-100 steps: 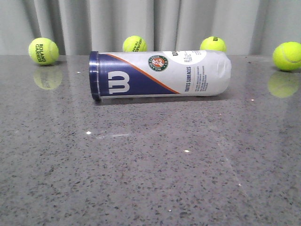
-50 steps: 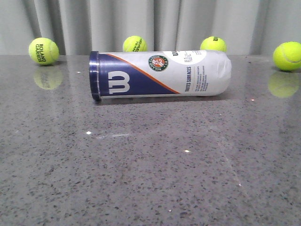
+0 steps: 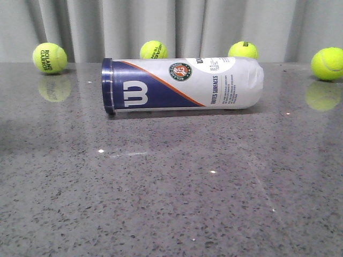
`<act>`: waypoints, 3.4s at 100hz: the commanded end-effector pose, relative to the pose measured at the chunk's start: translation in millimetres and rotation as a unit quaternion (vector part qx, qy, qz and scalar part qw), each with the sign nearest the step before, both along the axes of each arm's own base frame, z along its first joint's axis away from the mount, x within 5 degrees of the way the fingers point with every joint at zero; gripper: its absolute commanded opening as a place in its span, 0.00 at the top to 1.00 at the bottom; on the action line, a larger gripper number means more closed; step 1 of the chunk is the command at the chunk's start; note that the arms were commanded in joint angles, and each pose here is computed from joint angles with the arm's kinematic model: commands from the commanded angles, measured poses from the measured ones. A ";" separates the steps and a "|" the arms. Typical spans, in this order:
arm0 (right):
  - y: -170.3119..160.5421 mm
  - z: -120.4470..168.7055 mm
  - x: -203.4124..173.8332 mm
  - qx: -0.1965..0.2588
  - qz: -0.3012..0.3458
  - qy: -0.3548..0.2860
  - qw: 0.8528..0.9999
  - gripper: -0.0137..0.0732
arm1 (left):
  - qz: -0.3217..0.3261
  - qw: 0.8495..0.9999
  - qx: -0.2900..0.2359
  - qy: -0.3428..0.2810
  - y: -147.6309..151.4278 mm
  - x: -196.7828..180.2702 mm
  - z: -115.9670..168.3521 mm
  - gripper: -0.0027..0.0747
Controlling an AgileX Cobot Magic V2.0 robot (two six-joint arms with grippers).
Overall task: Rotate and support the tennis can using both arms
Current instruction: 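Open the right gripper and raise it away from the can, then move the left gripper to the navy lid end and grasp it, then lift the lid end with the left gripper, swinging the can upright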
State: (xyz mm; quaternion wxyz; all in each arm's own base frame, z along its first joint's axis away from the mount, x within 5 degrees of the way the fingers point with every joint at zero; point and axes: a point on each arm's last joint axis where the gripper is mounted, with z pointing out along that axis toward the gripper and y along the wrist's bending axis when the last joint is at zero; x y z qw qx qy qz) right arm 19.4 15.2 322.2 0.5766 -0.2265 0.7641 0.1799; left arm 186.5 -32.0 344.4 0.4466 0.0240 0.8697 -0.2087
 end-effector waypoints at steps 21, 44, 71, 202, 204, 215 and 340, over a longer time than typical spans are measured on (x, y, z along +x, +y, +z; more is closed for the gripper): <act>0.1 12.7 1.8 0.020 -0.004 -0.039 0.999 0.92 | -0.119 0.988 -0.089 0.040 -22.3 39.7 12.6 0.32; 0.1 12.7 1.8 0.020 -0.004 -0.039 0.999 0.92 | -0.173 0.971 -0.129 0.103 -32.2 68.9 0.7 0.32; 0.1 12.7 1.8 0.020 -0.004 -0.039 0.999 0.92 | -0.220 0.958 -0.128 0.133 -66.0 95.9 -16.0 0.32; 0.1 12.7 1.8 0.020 -0.004 -0.039 0.999 0.92 | -0.249 0.912 -0.263 0.191 -126.0 145.6 -68.5 0.57; 0.1 12.7 1.8 0.020 -0.004 -0.039 0.999 0.92 | -0.251 0.912 -0.264 0.192 -126.1 145.3 -68.4 0.59; 0.1 12.7 1.8 0.020 -0.004 -0.039 0.999 0.92 | -0.254 0.910 -0.264 0.194 -126.4 144.7 -68.2 0.70; 0.1 12.7 1.8 0.020 -0.004 -0.039 0.999 0.92 | -0.362 0.899 -0.234 0.077 -126.8 129.3 36.3 0.99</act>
